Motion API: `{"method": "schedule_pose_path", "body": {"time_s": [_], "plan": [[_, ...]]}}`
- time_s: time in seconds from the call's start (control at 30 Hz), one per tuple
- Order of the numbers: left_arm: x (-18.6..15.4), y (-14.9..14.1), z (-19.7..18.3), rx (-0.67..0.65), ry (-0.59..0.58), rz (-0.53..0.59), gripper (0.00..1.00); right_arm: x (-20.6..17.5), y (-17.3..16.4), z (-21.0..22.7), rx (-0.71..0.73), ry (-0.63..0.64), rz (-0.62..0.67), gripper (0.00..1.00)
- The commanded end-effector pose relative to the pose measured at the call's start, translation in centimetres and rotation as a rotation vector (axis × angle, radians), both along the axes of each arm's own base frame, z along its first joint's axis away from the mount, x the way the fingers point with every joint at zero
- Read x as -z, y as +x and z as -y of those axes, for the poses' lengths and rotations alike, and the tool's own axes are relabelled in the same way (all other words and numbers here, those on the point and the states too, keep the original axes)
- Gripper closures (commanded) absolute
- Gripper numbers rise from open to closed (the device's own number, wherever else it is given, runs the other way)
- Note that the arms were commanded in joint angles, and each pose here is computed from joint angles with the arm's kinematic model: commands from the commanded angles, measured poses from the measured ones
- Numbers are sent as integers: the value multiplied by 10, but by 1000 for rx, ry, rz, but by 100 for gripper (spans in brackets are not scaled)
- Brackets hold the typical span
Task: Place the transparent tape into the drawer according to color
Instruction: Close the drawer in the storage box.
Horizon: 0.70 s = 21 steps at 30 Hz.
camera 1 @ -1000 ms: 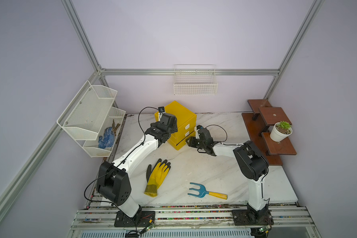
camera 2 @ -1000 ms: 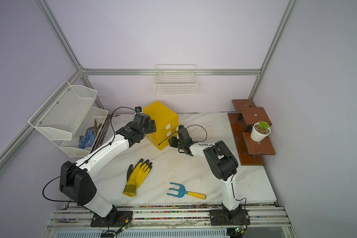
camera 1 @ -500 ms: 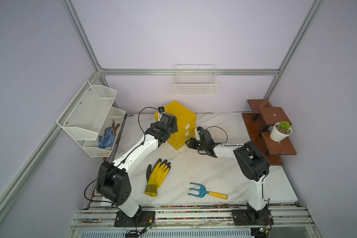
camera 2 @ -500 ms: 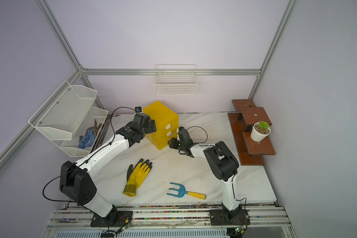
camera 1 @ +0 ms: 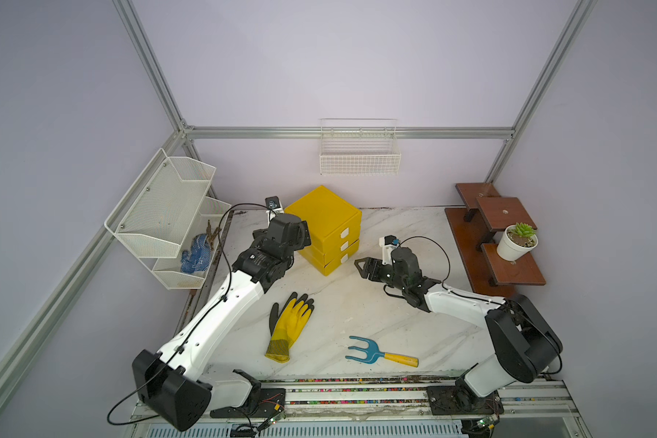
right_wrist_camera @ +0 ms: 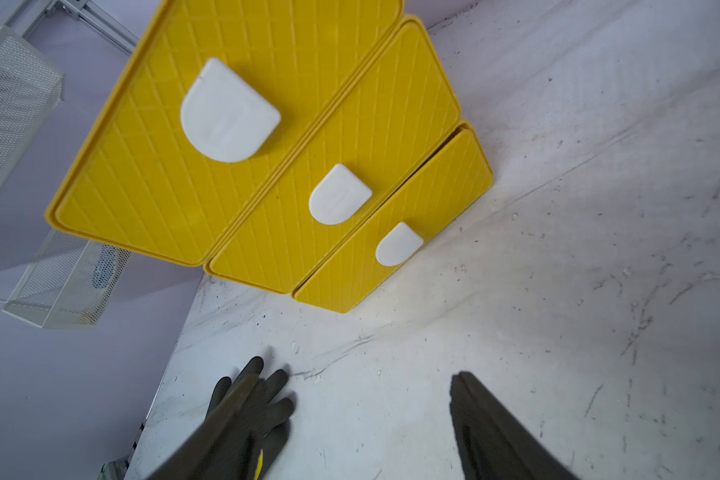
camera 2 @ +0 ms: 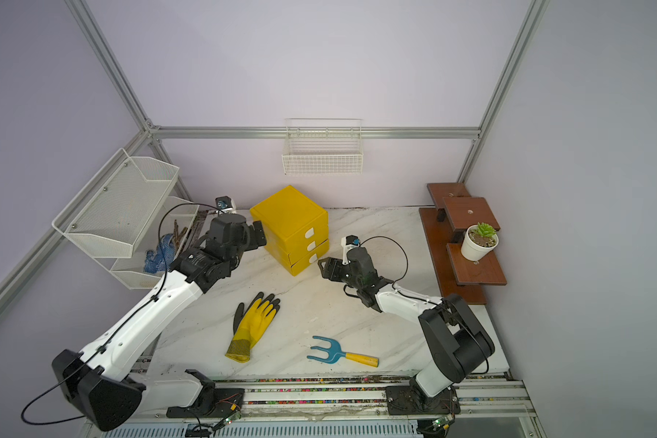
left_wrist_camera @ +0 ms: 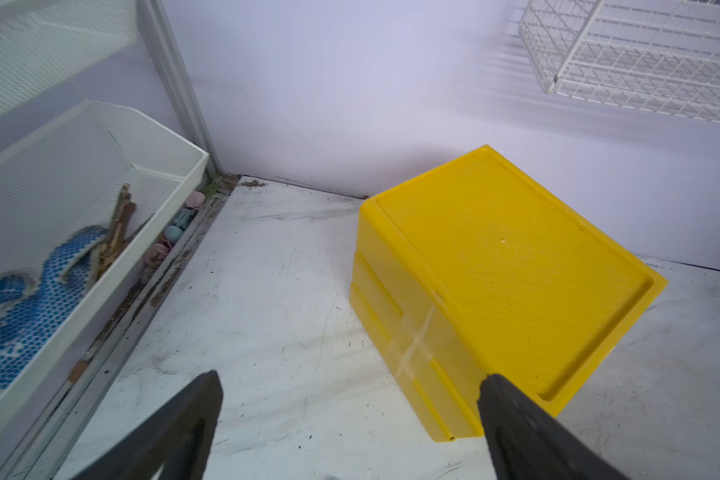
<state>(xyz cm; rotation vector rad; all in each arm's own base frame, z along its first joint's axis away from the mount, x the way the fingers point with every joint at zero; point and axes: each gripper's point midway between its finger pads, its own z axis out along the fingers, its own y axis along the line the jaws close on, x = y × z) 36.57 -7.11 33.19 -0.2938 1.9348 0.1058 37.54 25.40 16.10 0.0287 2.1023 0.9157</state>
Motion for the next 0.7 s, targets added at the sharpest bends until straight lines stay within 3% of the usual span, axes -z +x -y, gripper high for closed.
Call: {"method": "schedule_pose_path", "body": {"time_s": [0.0, 0.27, 0.33, 0.67], "plan": [[11, -5, -28, -82, 131, 22, 0, -26, 0, 8, 25, 6, 101, 23], [78, 2, -47, -39, 234, -23, 0, -45, 1, 26, 98, -25, 188, 14], [93, 8, -53, -36, 261, -33, 0, -50, 1, 29, 116, -24, 208, 0], [148, 8, -127, -218, 255, -48, 0, -64, 1, 49, 196, -50, 271, 0]]}}
